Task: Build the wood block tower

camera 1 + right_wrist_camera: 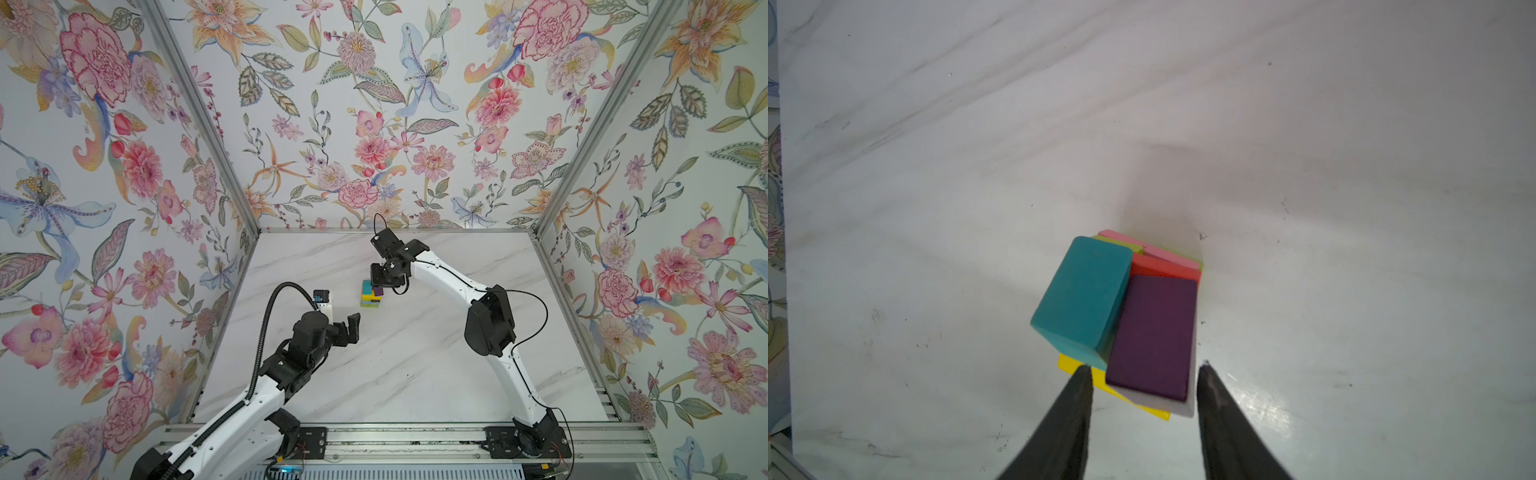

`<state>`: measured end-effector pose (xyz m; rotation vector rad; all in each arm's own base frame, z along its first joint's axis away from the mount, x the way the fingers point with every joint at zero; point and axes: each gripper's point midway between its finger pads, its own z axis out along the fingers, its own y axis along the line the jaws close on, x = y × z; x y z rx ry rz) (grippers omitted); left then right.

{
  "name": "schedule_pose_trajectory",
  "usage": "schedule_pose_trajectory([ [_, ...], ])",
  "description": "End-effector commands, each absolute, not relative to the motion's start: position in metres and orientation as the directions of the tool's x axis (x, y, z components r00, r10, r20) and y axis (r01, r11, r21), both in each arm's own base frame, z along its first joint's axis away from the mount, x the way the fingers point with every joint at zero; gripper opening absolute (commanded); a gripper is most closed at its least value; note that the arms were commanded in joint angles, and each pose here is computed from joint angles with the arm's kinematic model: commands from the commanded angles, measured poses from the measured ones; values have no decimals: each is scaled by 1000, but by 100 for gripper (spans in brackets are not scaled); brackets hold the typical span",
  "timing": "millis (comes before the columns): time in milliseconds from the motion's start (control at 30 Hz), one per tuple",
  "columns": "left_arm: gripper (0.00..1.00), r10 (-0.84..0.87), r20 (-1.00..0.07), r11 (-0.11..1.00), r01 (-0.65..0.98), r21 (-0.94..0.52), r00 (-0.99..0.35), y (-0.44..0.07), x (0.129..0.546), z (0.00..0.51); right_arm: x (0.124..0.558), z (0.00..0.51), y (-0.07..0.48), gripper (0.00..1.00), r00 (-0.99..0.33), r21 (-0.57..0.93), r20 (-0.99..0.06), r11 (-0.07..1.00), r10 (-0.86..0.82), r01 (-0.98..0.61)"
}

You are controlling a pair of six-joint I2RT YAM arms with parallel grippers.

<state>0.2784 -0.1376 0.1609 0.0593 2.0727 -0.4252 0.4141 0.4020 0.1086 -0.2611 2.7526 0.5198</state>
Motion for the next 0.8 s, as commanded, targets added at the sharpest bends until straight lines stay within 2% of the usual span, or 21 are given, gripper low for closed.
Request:
schedule_pose_trajectory([
  [0,99,-134,-859,933,230,-278,-494,-137,281,169,415,137,397,46,-922,341,-374,910,-97,-234],
  [367,99,-140,-863,931,232,-281,-485,-137,280,173,398,127,396,53,-926,319,-348,911,-146,-263],
  [567,99,-140,-864,931,233,-281,-485,-138,280,175,391,128,404,65,-910,305,-364,899,-196,-315],
  [700,99,-141,-864,931,232,-281,-483,-137,280,176,391,130,406,69,-905,305,-372,893,-207,-330],
  [767,99,-140,-864,931,232,-280,-484,-137,280,176,391,129,406,76,-905,307,-369,891,-212,-334],
])
